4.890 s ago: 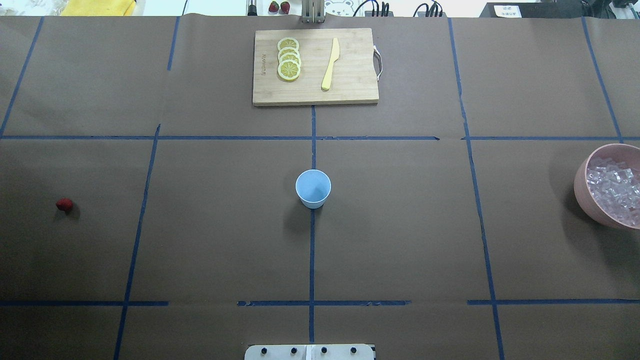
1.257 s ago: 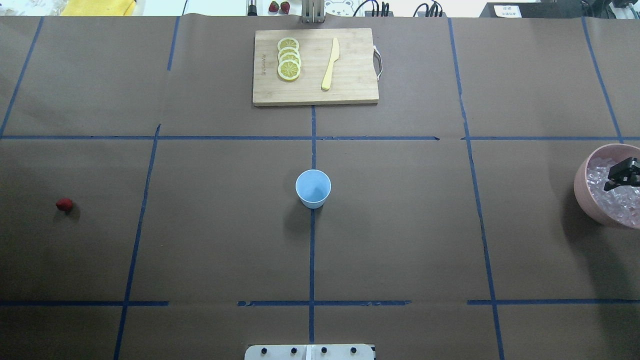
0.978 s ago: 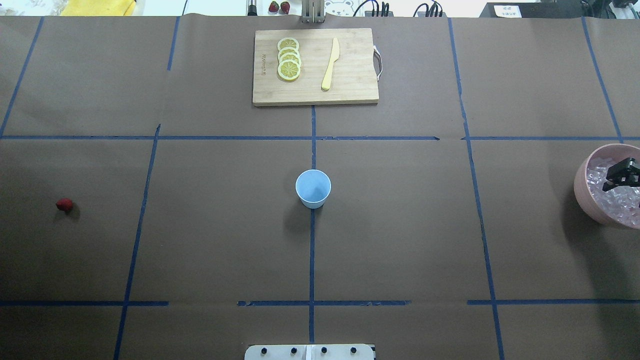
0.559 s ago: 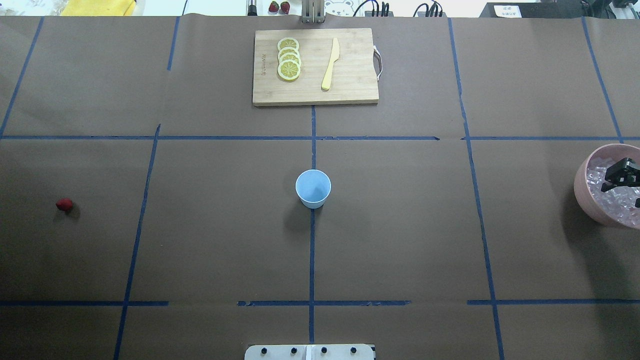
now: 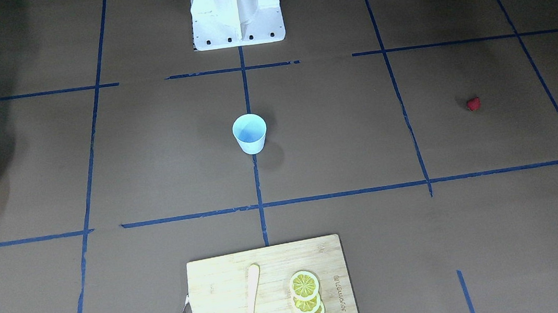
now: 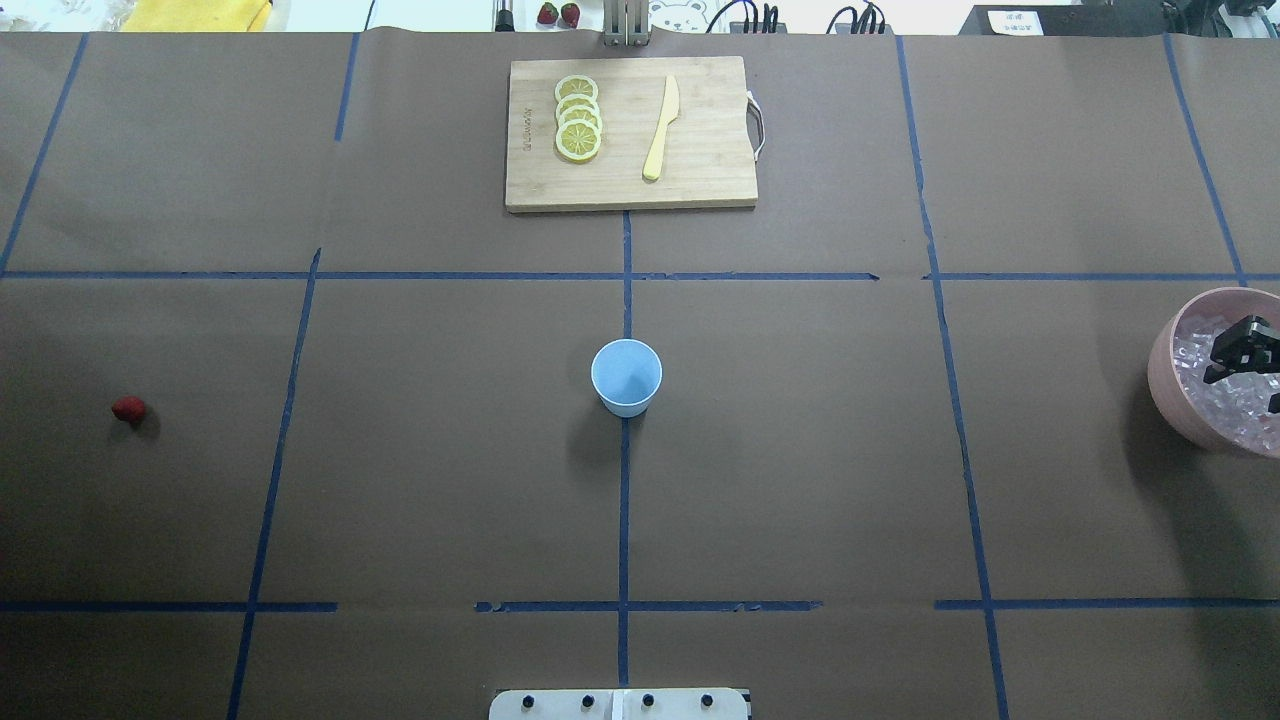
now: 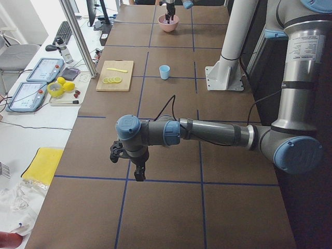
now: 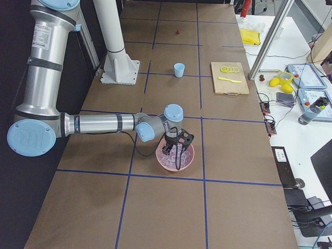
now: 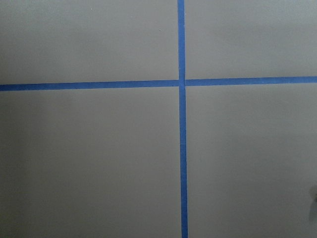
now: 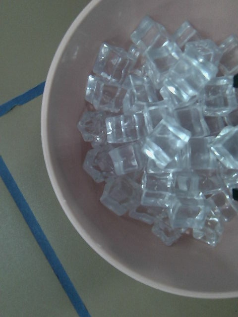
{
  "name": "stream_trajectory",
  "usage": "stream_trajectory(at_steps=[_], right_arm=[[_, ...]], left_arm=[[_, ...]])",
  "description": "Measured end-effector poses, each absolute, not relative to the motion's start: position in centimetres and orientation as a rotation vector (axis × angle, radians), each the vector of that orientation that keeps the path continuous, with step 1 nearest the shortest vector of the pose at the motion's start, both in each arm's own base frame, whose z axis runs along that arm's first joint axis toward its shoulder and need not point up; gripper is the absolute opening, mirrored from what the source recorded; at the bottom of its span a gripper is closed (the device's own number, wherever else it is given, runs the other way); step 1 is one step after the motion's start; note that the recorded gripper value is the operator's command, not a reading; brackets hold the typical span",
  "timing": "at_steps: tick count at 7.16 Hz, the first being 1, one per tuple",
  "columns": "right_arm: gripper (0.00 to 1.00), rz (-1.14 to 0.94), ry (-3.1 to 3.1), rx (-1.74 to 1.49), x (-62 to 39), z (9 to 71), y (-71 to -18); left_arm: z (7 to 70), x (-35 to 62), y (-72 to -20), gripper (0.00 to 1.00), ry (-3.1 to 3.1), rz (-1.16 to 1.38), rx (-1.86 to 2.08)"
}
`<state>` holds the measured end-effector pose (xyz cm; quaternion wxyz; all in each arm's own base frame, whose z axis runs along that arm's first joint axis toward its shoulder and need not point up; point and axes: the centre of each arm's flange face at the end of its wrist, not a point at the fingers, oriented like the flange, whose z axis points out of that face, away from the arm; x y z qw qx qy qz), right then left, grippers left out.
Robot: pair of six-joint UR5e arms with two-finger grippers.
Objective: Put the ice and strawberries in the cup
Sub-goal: 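Lower the right gripper into the pink bowl and grasp an ice cube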
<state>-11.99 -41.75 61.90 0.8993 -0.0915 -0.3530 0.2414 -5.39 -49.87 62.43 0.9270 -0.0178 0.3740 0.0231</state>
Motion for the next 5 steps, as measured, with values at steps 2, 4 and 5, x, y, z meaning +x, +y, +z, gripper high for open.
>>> stream_trajectory(at_steps=[2, 4, 5], right_arm=[[0.43, 0.501, -0.729, -0.188, -11.97, 61.92, -41.76], [0.22, 0.501, -0.730, -0.187, -11.97, 61.84, -41.77], [0.16, 0.501, -0.733, -0.185, -11.97, 61.67, -41.78]], left_arm=[[62.27, -5.39, -49.88, 1.00, 0.767, 0.048, -0.034], [62.11, -5.39, -49.87, 1.00, 0.767, 0.048, -0.031], [61.98, -5.39, -49.86, 1.00, 0.767, 0.049, -0.029]])
